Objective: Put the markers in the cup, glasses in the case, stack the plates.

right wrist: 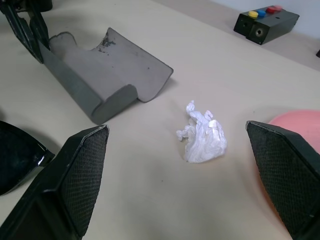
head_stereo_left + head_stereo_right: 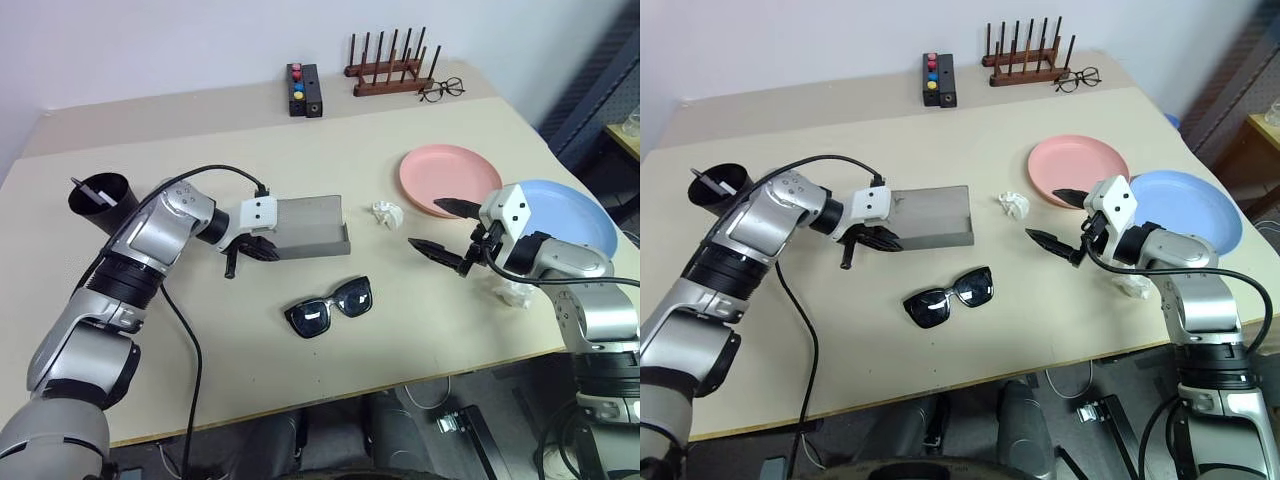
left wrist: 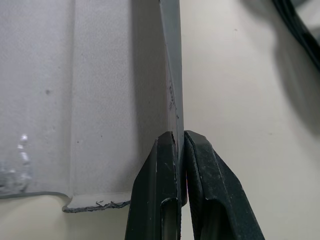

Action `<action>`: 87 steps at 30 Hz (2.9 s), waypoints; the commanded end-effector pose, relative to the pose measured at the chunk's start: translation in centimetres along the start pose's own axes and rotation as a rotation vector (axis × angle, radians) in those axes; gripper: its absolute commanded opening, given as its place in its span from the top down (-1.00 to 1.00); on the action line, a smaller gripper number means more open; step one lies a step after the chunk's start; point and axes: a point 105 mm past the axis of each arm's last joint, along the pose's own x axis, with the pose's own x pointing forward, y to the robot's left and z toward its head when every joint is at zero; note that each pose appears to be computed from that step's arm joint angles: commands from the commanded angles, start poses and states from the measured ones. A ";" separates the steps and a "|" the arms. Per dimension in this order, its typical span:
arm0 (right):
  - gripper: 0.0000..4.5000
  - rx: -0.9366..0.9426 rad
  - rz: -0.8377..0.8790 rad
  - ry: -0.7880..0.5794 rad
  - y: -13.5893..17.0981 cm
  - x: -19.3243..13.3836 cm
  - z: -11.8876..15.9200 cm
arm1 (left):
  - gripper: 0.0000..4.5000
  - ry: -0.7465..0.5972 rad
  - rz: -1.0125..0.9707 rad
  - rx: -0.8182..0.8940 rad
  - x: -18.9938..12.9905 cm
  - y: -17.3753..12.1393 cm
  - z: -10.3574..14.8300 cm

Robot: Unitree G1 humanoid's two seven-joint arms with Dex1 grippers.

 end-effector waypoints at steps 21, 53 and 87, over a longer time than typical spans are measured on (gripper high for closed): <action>-1.00 -0.044 -0.002 -0.048 -0.4 0.2 1.6 | -0.28 -0.013 0.032 0.015 -2.6 -0.4 0.7; -1.00 -0.014 0.031 -0.037 1.3 -0.2 2.4 | -0.28 -0.198 -0.398 -0.080 1.2 -5.6 5.0; -1.00 0.005 0.296 0.293 4.0 -10.3 -2.1 | -0.28 -0.181 -0.415 -0.049 4.5 -5.8 5.8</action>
